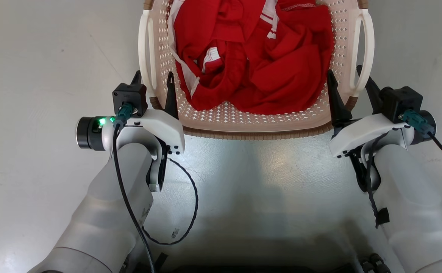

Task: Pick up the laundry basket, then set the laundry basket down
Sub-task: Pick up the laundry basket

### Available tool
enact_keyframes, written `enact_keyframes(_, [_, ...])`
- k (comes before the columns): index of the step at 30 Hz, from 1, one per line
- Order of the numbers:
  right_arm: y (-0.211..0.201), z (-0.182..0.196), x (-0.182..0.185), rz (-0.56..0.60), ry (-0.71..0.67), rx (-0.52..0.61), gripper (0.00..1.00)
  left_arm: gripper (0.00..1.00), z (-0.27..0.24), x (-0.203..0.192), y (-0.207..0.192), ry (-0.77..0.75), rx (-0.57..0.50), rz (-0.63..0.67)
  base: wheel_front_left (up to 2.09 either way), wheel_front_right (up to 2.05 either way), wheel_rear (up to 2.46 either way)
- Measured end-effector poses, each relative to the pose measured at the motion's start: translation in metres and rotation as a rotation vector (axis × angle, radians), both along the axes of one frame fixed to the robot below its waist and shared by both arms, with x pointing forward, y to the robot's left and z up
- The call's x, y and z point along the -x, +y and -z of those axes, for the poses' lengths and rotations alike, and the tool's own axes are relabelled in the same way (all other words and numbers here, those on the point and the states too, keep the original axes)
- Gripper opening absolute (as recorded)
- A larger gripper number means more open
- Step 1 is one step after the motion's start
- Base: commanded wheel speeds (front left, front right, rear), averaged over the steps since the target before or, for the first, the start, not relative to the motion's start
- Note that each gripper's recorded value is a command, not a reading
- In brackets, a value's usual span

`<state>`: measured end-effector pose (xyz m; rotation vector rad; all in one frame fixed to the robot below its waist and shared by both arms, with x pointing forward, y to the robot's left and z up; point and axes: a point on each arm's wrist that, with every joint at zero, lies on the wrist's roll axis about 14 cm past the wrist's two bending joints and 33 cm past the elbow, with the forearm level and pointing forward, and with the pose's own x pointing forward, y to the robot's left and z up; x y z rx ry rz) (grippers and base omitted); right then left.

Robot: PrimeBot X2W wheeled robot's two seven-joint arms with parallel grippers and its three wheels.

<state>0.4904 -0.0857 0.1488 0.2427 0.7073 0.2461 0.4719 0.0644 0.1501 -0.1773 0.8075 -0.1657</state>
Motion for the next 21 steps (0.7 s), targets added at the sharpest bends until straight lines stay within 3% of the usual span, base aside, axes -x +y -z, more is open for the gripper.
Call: enact_keyframes(21, [0.0024, 0.0025, -0.0009, 0.004, 0.008, -0.013, 1.00, 1.00, 0.0016, -0.0025, -0.0012, -0.001, 0.000, -0.003, 0.00, 0.00, 0.00])
